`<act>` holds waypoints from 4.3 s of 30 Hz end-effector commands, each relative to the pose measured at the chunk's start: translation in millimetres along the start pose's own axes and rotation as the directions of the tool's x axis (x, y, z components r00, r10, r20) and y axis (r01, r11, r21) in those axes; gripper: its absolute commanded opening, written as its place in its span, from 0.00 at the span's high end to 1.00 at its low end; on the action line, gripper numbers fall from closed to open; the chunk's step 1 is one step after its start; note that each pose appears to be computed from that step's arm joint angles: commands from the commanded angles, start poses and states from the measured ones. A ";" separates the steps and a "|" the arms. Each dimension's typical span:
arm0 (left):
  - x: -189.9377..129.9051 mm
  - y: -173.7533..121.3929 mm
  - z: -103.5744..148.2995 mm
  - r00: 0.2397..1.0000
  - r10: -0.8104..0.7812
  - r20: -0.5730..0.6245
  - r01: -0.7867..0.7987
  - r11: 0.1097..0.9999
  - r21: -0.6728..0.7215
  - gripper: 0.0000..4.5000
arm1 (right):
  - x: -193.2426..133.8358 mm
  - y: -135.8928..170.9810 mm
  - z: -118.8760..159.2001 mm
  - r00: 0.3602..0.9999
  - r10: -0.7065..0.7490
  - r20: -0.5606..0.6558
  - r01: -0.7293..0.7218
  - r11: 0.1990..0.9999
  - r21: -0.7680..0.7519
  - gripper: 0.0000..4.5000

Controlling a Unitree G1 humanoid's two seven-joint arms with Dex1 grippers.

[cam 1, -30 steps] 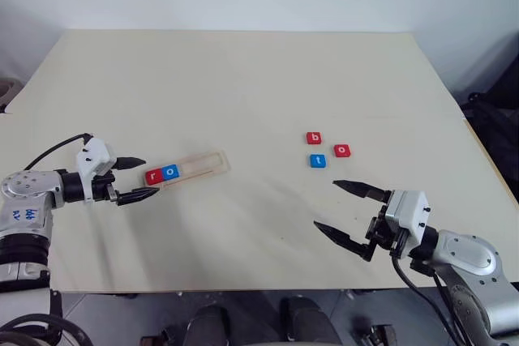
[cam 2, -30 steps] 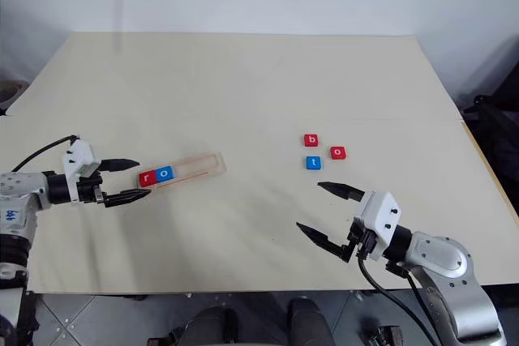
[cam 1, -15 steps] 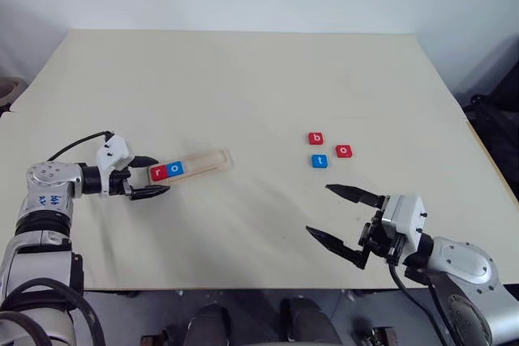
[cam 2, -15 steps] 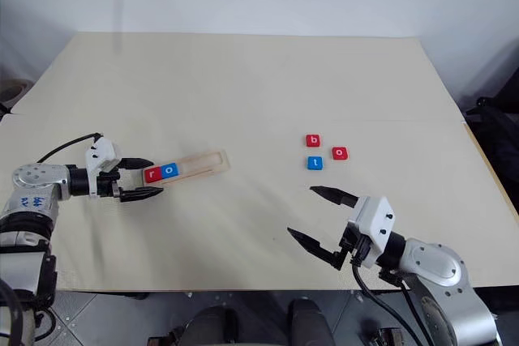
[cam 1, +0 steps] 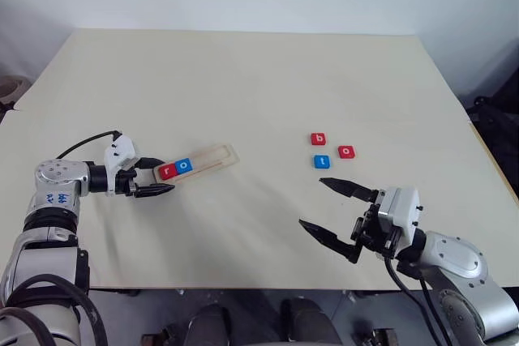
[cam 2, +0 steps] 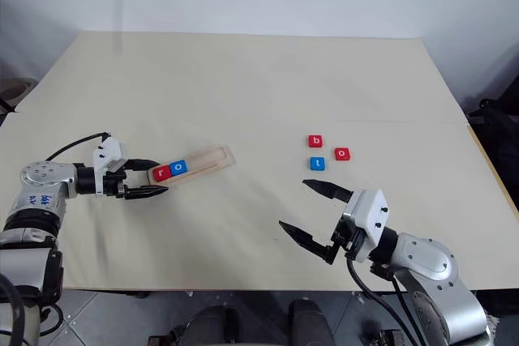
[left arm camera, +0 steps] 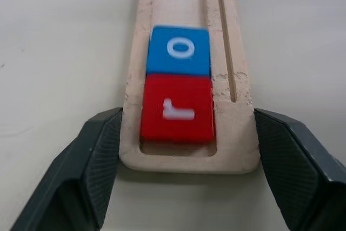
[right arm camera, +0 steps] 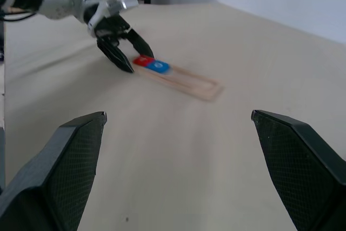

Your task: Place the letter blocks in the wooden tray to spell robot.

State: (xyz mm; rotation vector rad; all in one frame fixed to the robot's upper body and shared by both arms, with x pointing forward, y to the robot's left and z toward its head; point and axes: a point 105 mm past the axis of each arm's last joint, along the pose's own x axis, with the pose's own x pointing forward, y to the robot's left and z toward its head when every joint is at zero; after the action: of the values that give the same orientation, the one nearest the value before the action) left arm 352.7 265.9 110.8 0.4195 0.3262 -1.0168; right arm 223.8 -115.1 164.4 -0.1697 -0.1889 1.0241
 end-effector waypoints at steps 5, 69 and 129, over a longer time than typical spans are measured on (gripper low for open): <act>21.4 -19.0 20.6 0.984 -0.169 0.063 0.164 0.983 0.084 0.25 | 0.2 1.8 9.2 0.999 -0.002 0.041 0.003 1.000 -0.029 0.00; 9.8 -69.4 69.8 0.926 -0.171 0.336 0.112 0.976 0.186 0.01 | -140.3 -56.5 -22.8 0.843 -0.469 -0.264 0.445 0.883 -0.148 0.00; 17.6 -89.8 74.1 0.908 -0.057 0.415 0.031 0.997 0.069 0.01 | 24.6 -124.1 -33.6 0.779 -0.498 -0.381 0.555 0.831 0.048 0.00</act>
State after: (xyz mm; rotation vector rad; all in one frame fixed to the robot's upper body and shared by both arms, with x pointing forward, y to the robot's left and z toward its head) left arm 289.4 174.1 139.7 0.2052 -0.0366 -1.1401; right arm 350.8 -163.9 150.4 -0.1123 0.2177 0.4066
